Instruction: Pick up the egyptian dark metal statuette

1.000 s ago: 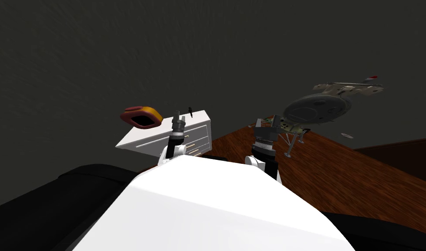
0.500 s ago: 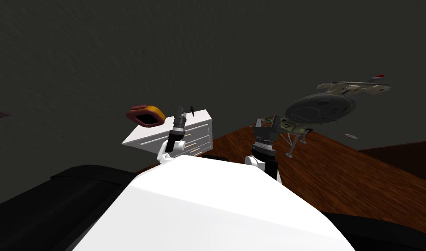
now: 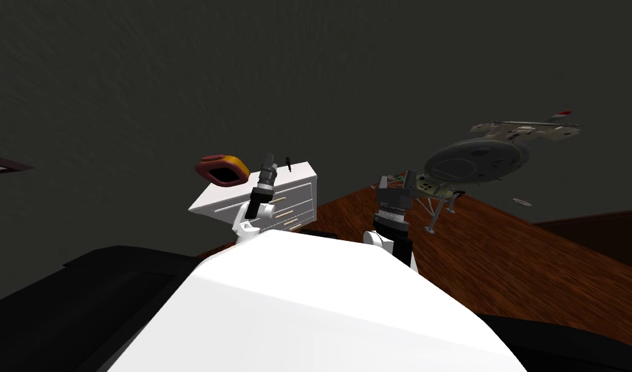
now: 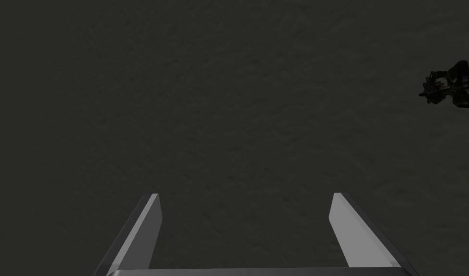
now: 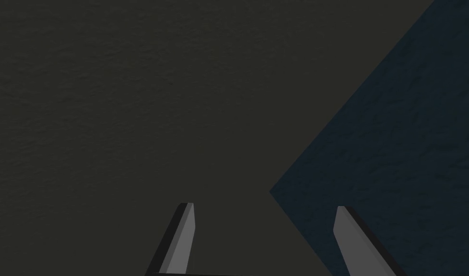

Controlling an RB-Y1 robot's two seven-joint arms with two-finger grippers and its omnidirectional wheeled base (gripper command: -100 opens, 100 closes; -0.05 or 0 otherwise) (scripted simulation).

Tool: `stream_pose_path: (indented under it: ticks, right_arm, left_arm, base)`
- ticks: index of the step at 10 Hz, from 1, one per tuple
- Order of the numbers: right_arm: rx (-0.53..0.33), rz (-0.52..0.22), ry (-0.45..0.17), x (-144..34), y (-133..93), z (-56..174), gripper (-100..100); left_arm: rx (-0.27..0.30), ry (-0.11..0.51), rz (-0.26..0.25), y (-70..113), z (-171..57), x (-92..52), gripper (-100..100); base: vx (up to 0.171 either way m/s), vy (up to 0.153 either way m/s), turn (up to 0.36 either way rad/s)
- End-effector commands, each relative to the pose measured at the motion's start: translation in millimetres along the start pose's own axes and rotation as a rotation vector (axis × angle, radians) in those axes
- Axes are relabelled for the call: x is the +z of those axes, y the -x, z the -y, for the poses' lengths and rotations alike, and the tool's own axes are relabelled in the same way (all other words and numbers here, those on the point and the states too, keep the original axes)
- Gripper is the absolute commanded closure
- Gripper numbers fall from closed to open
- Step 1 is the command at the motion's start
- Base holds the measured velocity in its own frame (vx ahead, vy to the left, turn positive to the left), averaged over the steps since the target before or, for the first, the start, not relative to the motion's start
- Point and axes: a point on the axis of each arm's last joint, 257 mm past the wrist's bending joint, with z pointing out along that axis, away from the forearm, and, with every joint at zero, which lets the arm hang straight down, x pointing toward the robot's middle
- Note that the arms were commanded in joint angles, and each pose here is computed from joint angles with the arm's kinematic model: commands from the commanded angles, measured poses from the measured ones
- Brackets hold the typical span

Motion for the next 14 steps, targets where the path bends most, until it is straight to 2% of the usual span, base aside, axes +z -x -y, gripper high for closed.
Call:
stream_pose_path:
  ticks: [1,2,3,4,5,6,7,8,9,10,11,13,14]
  right_arm:
    - [0.000,0.000,0.000,0.0,0.0,0.0,0]
    - [0.000,0.000,0.000,0.0,0.0,0.0,0]
    - [0.000,0.000,0.000,0.0,0.0,0.0,0]
    - [0.000,0.000,0.000,0.0,0.0,0.0,0]
    - [0.000,0.000,0.000,0.0,0.0,0.0,0]
    - [0.000,0.000,0.000,0.0,0.0,0.0,0]
    - [0.000,0.000,0.000,0.0,0.0,0.0,0]
    - [0.000,0.000,0.000,0.0,0.0,0.0,0]
    - [0.000,0.000,0.000,0.0,0.0,0.0,0]
    - [0.000,0.000,0.000,0.0,0.0,0.0,0]
    - [0.000,0.000,0.000,0.0,0.0,0.0,0]
    - [0.000,0.000,0.000,0.0,0.0,0.0,0]
    - [0.000,0.000,0.000,0.0,0.0,0.0,0]
  left_arm:
    - [0.027,0.004,-0.014,-0.7,1.7,12.5,-100]
    - [0.027,0.016,-0.014,-0.7,-1.3,12.5,-100]
    - [0.048,0.018,-0.024,-0.9,0.5,23.4,-100]
    - [0.049,0.029,-0.024,-0.9,-2.4,23.3,-100]
    - [0.069,0.029,-0.033,-0.9,0.1,34.4,-100]
    - [0.069,0.044,-0.033,-0.8,-3.8,34.3,-100]
    - [0.089,0.039,-0.042,-0.8,0.4,45.7,-100]
    - [0.089,0.062,-0.042,-0.5,-5.4,45.4,-100]
    - [0.107,0.053,-0.049,-0.5,0.1,57.0,-100]
    - [0.107,0.079,-0.049,0.0,-6.7,56.5,-100]
    - [0.124,0.072,-0.056,0.0,-1.3,68.3,-100]
    - [0.124,0.104,-0.055,0.7,-9.5,67.6,-100]
    - [0.140,0.108,-0.062,0.9,-7.1,79.1,-100]
  base:
    - [-0.036,0.031,0.006]
    - [-0.026,0.026,-0.003]
    - [-0.028,0.029,-0.004]
    - [-0.022,0.027,-0.006]
    - [-0.029,0.037,-0.013]
    - [-0.025,0.029,-0.014]
    - [-0.026,0.032,-0.020]
    - [-0.022,0.031,-0.017]
    - [-0.024,0.039,-0.032]
    - [-0.022,0.032,-0.021]
    - [-0.037,0.035,-0.032]
    - [-0.017,0.024,-0.018]
    - [-0.012,0.026,-0.037]
